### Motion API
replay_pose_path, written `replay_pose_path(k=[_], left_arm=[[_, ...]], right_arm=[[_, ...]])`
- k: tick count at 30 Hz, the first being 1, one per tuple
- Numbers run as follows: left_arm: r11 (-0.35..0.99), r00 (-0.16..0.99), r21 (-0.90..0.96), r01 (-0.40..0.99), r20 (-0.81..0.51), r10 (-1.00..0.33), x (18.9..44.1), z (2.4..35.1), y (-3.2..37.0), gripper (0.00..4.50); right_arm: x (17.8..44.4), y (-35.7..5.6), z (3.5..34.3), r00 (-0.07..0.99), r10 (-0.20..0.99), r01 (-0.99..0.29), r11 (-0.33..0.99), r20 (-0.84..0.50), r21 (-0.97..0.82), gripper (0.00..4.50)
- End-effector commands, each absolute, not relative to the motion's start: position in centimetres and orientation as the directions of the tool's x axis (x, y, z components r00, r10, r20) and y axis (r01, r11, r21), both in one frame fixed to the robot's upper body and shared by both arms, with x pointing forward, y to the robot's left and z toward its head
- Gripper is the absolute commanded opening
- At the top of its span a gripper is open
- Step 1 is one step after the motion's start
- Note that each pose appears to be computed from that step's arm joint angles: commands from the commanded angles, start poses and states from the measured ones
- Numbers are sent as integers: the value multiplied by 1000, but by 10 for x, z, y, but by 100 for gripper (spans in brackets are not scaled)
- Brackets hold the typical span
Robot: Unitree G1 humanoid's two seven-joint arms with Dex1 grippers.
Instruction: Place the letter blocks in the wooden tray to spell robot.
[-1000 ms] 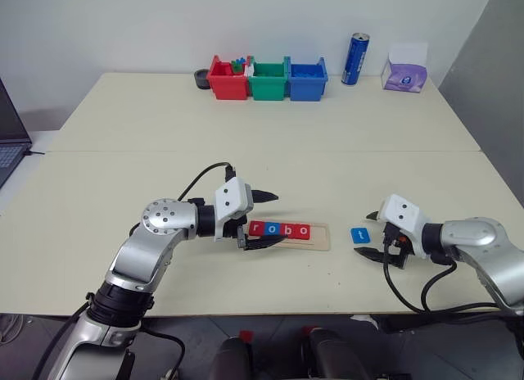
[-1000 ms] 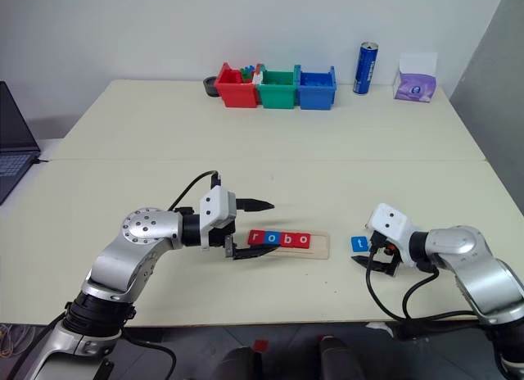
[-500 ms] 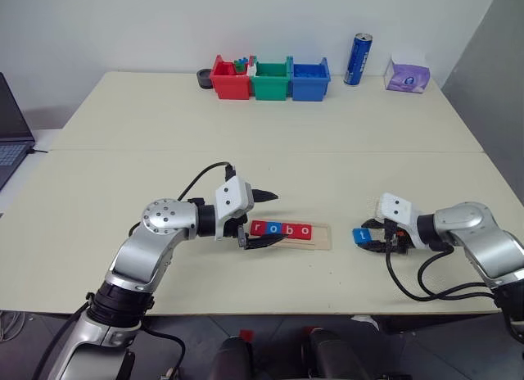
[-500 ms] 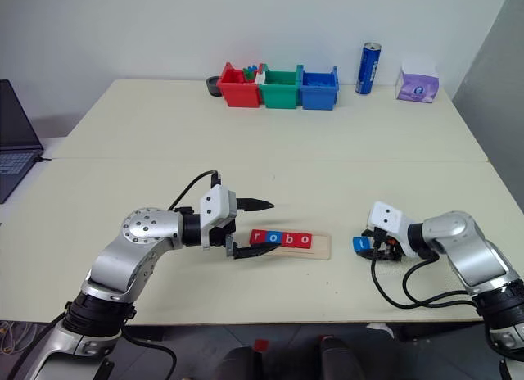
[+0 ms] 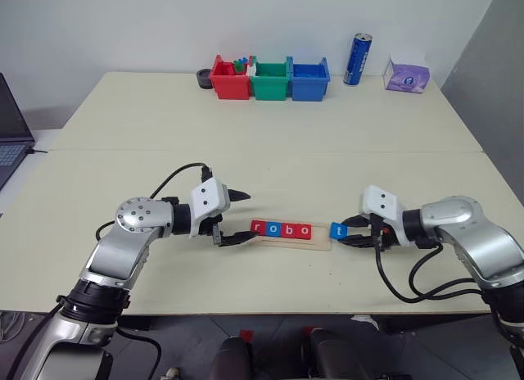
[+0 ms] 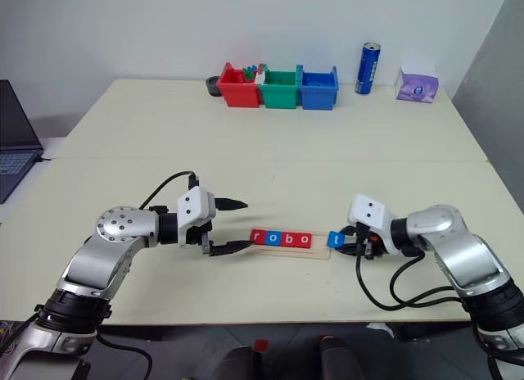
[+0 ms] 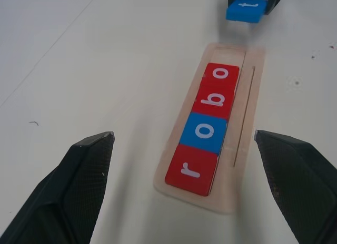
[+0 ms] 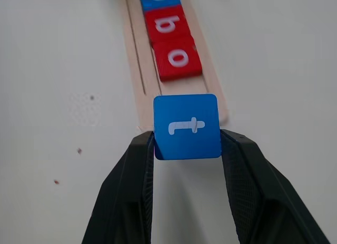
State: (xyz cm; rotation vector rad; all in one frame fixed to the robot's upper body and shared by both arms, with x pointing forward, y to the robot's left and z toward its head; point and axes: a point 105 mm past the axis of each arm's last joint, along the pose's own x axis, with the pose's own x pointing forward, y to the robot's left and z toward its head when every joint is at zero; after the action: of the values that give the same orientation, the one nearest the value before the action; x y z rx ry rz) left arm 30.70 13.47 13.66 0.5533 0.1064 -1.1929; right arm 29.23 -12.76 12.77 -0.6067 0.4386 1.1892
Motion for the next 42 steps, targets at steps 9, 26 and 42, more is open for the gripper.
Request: replay_pose_path(k=[9, 26, 42], left_arm=[[219, 361, 386, 896, -348, -865, 302, 139, 128, 450], [225, 369, 395, 891, -339, -865, 301, 142, 126, 450], [226, 368, 394, 891, -337, -867, 301, 140, 124, 450]], right_arm=[[304, -103, 126, 262, 692, -959, 108, -673, -262, 147], [315, -102, 118, 257, 664, -957, 75, -702, -279, 147], [311, -100, 144, 260, 718, -958, 111, -645, -263, 446]])
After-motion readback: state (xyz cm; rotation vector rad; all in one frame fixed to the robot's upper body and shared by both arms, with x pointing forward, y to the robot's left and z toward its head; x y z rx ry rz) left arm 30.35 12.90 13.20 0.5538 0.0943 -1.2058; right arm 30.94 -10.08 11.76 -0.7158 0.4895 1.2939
